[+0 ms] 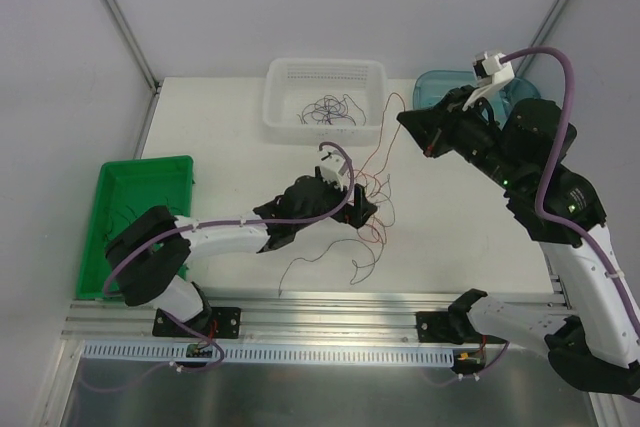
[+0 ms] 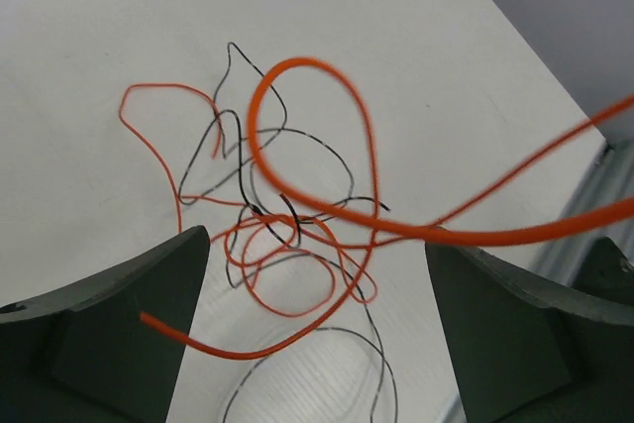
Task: Untangle the cables
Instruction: Untie the cable.
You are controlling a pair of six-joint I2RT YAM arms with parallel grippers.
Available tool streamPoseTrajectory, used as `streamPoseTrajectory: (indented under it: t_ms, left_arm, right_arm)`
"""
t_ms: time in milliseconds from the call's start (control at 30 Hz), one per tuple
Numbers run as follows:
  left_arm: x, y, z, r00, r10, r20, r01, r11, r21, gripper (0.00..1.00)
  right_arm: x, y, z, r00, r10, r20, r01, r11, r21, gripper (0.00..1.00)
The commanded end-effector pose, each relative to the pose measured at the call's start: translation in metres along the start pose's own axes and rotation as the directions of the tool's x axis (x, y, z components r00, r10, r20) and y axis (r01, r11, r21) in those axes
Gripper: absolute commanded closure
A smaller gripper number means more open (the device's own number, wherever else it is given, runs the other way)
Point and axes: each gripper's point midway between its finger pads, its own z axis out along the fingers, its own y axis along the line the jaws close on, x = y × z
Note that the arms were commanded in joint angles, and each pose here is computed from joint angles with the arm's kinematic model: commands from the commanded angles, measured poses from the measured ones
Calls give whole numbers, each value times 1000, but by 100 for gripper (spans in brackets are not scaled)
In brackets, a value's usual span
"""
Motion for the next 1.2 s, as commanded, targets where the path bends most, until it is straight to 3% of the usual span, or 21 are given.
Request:
streamPoseTrajectory:
  t_ms: [0, 233, 367, 400, 467, 500, 533, 567, 667, 733, 767, 833, 867, 1033, 1167]
  left_arm:
    - [-41, 11, 20, 980, 57, 189, -39, 994, -101, 9]
    - [-13, 19, 47, 987, 84, 137, -68, 991, -115, 27]
    - [9, 27, 46, 994, 63, 91, -51, 991, -125, 55]
    - [9, 28, 42, 994, 58, 93, -46, 991, -128, 69]
    - [18, 35, 30, 996, 49, 79, -36, 988, -149, 81]
    - [9, 32, 22, 994, 46, 102, -31, 989, -144, 96]
    - [15, 36, 13, 995, 41, 88, -27, 988, -155, 100]
    - [1, 32, 2, 992, 33, 118, -15, 988, -152, 100]
    - [3, 33, -17, 998, -22, 62, 33, 983, -182, 100]
    - [-2, 24, -30, 997, -80, 22, 82, 980, -179, 100]
    - [-4, 20, -34, 995, -102, 11, 102, 980, -172, 100]
    - [-8, 10, -43, 985, -173, -9, 169, 973, -159, 100]
    - [-8, 9, -46, 981, -196, -13, 191, 969, -159, 100]
    - [-13, 4, -62, 933, -358, -10, 353, 924, -143, 100]
    - [-16, 6, -72, 908, -420, 1, 416, 899, -139, 100]
  right_arm:
    - [-15, 9, -9, 997, 36, 66, -34, 999, -26, 99]
    - [-13, 18, -13, 998, 40, 55, -37, 997, -63, 99]
    - [-16, -3, -19, 997, -25, 75, 22, 999, 42, 99]
    - [-12, -12, -21, 996, -74, 58, 69, 994, 81, 99]
    - [-11, -39, -24, 992, -116, 45, 103, 970, 222, 99]
    - [0, -52, -22, 991, -133, -7, 130, 953, 276, 99]
    - [3, -66, -23, 987, -158, -30, 158, 926, 342, 99]
    - [8, -74, -23, 985, -161, -58, 171, 913, 371, 99]
    - [44, -87, -13, 971, -140, -192, 207, 896, 393, 98]
    - [79, -81, -1, 948, -102, -302, 202, 925, 322, 91]
    - [101, -80, 4, 933, -69, -354, 183, 937, 299, 74]
    - [130, -66, 10, 904, -39, -427, 142, 967, 213, 52]
    - [153, -65, 11, 880, -31, -475, 137, 972, 190, 50]
    - [192, -23, 7, 864, -60, -499, 48, 998, -36, 49]
    - [210, -3, 1, 876, -84, -474, -1, 984, -178, 50]
